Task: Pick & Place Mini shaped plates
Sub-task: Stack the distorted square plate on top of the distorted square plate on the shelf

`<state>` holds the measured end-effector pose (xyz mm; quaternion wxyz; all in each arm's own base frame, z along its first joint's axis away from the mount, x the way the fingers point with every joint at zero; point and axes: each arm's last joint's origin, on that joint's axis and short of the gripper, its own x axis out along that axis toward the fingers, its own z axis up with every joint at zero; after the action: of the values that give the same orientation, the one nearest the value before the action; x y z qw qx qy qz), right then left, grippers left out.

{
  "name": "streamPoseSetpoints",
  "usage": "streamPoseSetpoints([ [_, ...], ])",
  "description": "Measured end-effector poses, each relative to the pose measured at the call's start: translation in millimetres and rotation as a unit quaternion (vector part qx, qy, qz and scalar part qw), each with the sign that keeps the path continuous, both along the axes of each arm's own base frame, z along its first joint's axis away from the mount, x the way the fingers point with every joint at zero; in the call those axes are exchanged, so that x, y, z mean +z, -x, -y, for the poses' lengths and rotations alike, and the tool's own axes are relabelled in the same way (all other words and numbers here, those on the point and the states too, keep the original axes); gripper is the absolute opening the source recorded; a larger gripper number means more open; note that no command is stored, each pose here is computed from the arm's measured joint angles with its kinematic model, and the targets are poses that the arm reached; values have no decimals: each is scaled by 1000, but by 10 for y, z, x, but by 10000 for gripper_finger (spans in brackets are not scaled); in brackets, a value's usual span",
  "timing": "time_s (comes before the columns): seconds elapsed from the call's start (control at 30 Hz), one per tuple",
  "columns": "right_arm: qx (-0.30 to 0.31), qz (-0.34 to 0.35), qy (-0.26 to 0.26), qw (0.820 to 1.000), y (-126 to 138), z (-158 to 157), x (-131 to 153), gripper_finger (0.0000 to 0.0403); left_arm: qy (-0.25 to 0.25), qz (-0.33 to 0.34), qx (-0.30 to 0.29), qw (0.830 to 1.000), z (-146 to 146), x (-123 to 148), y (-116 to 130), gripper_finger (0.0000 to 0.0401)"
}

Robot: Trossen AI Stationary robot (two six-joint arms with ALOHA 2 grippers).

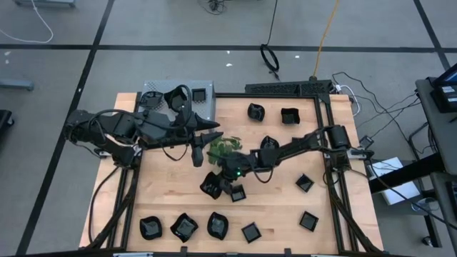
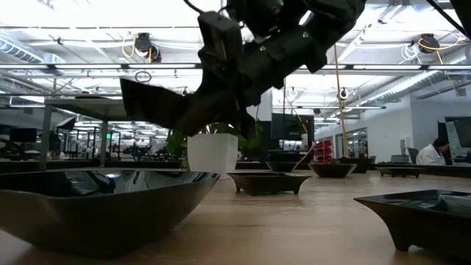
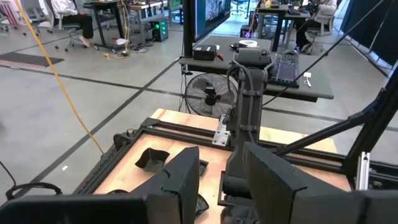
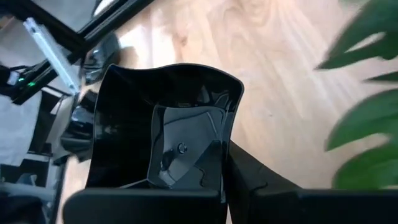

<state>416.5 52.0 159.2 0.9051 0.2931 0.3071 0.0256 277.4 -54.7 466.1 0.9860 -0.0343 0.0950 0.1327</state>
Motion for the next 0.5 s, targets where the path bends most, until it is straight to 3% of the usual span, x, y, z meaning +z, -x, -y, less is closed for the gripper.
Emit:
streamPoseSetpoints([
  [0.33, 43, 23, -9, 999, 4, -135, 58, 0, 0, 0, 0, 1000, 0, 0, 0, 127],
  [0.5, 14, 14, 14, 1000, 20, -215, 21, 0, 0, 0, 0, 1000, 0, 0, 0, 127],
])
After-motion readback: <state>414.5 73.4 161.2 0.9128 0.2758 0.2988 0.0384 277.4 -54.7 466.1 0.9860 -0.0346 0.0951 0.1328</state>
